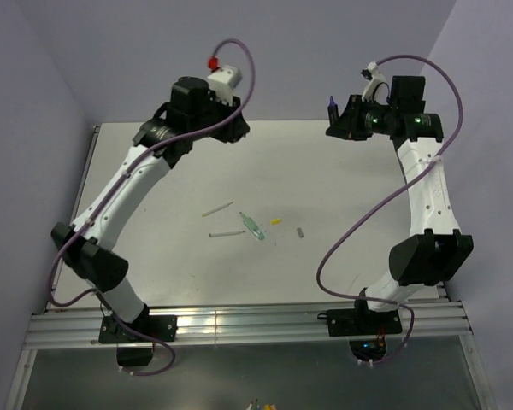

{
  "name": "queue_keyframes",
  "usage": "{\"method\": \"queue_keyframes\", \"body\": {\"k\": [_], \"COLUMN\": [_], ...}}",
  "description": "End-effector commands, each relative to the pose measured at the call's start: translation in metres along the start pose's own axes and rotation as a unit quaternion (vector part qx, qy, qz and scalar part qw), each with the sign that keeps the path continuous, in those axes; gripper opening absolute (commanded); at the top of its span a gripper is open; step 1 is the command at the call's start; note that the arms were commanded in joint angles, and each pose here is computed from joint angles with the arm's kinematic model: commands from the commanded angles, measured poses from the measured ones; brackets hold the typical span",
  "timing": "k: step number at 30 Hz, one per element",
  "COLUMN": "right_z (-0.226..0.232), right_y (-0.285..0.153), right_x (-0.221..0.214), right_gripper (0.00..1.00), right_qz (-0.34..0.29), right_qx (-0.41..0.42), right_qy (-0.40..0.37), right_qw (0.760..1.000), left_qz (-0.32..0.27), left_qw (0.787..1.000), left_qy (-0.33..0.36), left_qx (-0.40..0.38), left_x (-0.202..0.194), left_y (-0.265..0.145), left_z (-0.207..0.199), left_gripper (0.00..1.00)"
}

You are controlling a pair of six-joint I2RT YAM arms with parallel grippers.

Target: Insert the pens into the pen caps

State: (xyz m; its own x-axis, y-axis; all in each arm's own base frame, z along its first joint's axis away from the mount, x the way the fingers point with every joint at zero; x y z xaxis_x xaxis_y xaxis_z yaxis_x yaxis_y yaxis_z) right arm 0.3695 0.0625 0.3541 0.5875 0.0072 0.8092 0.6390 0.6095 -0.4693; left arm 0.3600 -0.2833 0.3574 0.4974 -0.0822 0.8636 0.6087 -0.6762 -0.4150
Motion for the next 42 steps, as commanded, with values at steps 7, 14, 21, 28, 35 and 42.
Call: {"method": "queue_keyframes", "body": {"k": [7, 14, 21, 28, 35, 42], "right_z": [0.1, 0.16, 0.19, 0.195, 0.198, 0.195], "right_y": [0.012, 0.022, 0.03, 0.045, 0.058, 0.061], "right_x": [0.033, 0.023, 0.014, 0.009, 0.009, 0.007], "right_gripper": [0.0, 0.0, 0.0, 0.0, 0.0, 0.0], "right_qz": [-0.172, -0.168, -0.143, -0.132, -0.117, -0.111], "right_qx": [0.068, 0.124, 0.156, 0.116, 0.091, 0.074], "right_qy": [-0.058, -0.079, -0.085, -0.116, -0.13, -0.13], "right_qw": [0.981, 0.975, 0.974, 0.978, 0.98, 0.982], "left_qz": [-0.292, -0.294, -0.293, -0.293, -0.287, -0.269], "left_qw": [0.936, 0.919, 0.917, 0.912, 0.915, 0.922], "left_qy": [-0.181, -0.263, -0.269, -0.288, -0.284, -0.28], "left_qx": [0.076, 0.0, -0.03, 0.02, 0.015, 0.007], "left_x": [0.106, 0.132, 0.139, 0.129, 0.127, 0.116], "left_y": [-0.086, -0.087, -0.081, -0.077, -0.075, -0.07], "left_z": [-0.005, -0.019, -0.026, -0.016, -0.025, -0.034], "left_gripper": [0.0, 0.0, 0.0, 0.0, 0.0, 0.0]}}
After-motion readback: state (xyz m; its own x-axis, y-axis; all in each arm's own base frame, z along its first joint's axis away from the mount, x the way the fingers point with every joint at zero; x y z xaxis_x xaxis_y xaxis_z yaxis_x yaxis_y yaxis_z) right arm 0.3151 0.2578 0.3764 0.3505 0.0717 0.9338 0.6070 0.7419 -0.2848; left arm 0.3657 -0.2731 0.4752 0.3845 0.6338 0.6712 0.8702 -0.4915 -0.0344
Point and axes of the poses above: each gripper's point midway between its finger pads, its own y axis out along the fingers, its own z axis along the line the jaws close on, x = y × z, the point moved 4 cm from there along -y, back along the fingers, and after that the axes turned 6 degrees about -y, right-handed, at the moved point
